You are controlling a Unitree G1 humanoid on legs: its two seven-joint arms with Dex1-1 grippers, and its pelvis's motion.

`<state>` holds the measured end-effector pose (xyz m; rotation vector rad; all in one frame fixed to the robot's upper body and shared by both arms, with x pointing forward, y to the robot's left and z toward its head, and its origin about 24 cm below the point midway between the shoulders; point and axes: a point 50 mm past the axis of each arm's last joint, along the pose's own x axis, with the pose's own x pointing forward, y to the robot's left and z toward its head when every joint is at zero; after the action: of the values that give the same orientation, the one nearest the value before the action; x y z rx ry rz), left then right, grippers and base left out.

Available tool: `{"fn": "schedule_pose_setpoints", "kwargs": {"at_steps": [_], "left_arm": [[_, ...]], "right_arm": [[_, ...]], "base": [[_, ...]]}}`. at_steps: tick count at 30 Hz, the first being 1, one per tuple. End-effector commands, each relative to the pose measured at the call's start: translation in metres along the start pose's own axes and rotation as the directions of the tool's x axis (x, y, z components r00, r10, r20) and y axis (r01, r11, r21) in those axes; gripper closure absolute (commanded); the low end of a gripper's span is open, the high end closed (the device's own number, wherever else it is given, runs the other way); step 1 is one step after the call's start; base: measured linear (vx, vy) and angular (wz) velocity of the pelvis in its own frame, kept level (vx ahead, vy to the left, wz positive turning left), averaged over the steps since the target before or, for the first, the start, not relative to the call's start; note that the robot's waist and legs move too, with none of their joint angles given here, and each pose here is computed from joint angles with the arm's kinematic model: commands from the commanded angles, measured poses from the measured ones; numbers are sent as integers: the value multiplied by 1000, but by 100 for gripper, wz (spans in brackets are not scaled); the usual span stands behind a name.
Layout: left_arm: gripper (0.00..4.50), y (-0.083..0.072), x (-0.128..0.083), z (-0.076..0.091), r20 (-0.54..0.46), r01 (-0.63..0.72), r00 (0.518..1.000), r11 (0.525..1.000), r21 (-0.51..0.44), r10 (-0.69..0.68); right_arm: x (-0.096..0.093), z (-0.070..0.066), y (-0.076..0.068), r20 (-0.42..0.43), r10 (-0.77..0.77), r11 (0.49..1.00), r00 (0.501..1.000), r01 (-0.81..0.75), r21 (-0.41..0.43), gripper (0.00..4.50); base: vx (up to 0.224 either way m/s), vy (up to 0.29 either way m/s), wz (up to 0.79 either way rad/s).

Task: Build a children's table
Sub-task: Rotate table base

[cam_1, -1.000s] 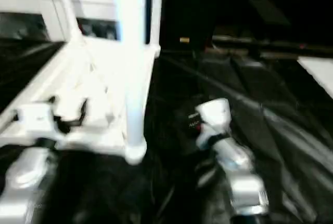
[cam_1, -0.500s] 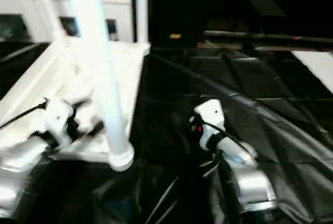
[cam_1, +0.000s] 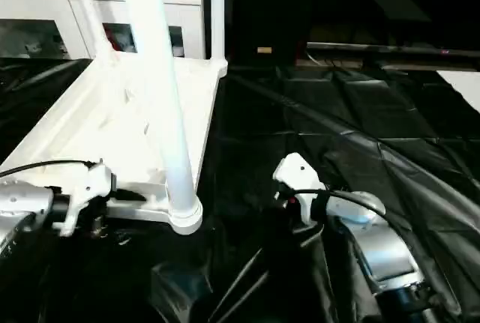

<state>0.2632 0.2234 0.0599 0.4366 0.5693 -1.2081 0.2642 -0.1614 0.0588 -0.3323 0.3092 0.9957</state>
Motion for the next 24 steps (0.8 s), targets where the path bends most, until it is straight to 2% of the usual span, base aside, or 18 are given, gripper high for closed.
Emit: {"fn": "schedule_pose_setpoints", "kwargs": {"at_steps": [1, 7, 12, 24], "left_arm": [[89, 7, 0, 4, -16, 9, 1000, 999, 41, -8], [136, 21, 1, 10, -9, 32, 999, 997, 74, -32], [172, 30, 0, 13, -49, 65, 997, 992, 106, -60], [268, 36, -2, 12, -96, 149, 986, 984, 101, -139]], "right_arm": [[1, 4, 2, -6, 53, 999, 999, -53, -13, 132], [1, 2, 11, -36, 161, 986, 986, -162, -34, 132], [1, 3, 10, -46, 176, 983, 983, -178, -47, 132], [3, 1, 11, -49, 187, 981, 981, -189, -43, 132]], "base": [[0, 0, 0], [0, 0, 0], [0, 0, 0], [0, 0, 0]]}}
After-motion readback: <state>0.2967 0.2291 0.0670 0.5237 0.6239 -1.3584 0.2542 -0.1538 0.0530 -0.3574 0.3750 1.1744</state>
